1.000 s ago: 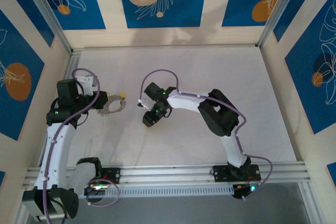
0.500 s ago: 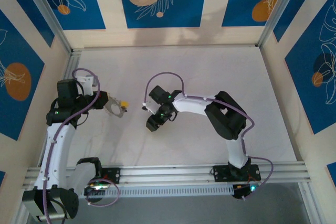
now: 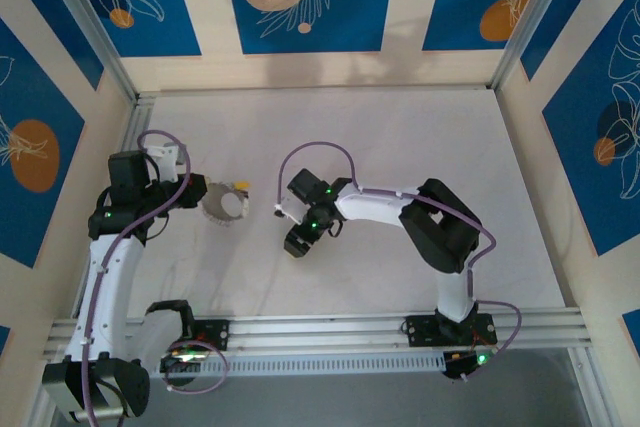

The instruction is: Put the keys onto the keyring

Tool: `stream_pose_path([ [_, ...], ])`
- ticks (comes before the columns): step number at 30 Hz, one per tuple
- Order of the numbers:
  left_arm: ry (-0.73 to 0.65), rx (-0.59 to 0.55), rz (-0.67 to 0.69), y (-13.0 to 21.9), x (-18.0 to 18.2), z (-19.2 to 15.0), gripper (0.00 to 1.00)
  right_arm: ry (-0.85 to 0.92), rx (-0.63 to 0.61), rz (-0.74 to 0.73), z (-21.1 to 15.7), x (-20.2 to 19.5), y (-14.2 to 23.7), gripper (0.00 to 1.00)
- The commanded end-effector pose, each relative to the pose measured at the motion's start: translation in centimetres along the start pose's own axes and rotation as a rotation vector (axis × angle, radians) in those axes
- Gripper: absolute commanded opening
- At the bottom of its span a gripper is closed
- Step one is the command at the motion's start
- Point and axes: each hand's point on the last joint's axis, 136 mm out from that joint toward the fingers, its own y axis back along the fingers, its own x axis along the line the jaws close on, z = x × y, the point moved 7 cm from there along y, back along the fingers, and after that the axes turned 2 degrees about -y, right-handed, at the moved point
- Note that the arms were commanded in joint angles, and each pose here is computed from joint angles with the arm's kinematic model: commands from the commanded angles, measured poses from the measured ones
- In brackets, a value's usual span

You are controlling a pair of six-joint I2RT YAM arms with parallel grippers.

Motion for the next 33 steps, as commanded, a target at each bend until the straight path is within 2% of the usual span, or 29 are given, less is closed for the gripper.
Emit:
stream_pose_path([
  [1,-0.014,-0.053,-0.032,0.8,-0.6,1.1,0.00,0.050,-0.011,-0.038,0.2,0.2,1.0,0.74],
  [5,-0.019,-0.053,-0.039,0.8,-0.7,1.0,0.00,0.073,-0.019,-0.071,0.2,0.1,1.7,0.78],
  [9,-0.025,-0.056,-0.037,0.8,-0.6,1.0,0.00,0.085,-0.008,-0.087,-0.1,-0.2,2.0,0.78],
  [13,-0.033,-0.061,-0.041,0.9,-0.8,1.0,0.00,0.081,0.003,-0.054,-0.3,-0.4,2.1,0.74],
  [18,-0.033,-0.066,-0.058,0.9,-0.9,1.0,0.00,0.080,0.020,-0.023,0.0,-1.0,2.2,0.65],
  [25,-0.035,-0.070,-0.066,1.1,-1.1,1.1,0.00,0.067,0.026,0.027,0.7,-1.6,2.2,0.65],
  [33,-0.030,-0.068,-0.071,1.0,-1.1,1.0,0.00,0.066,0.066,0.071,-0.3,-1.5,1.4,0.60],
])
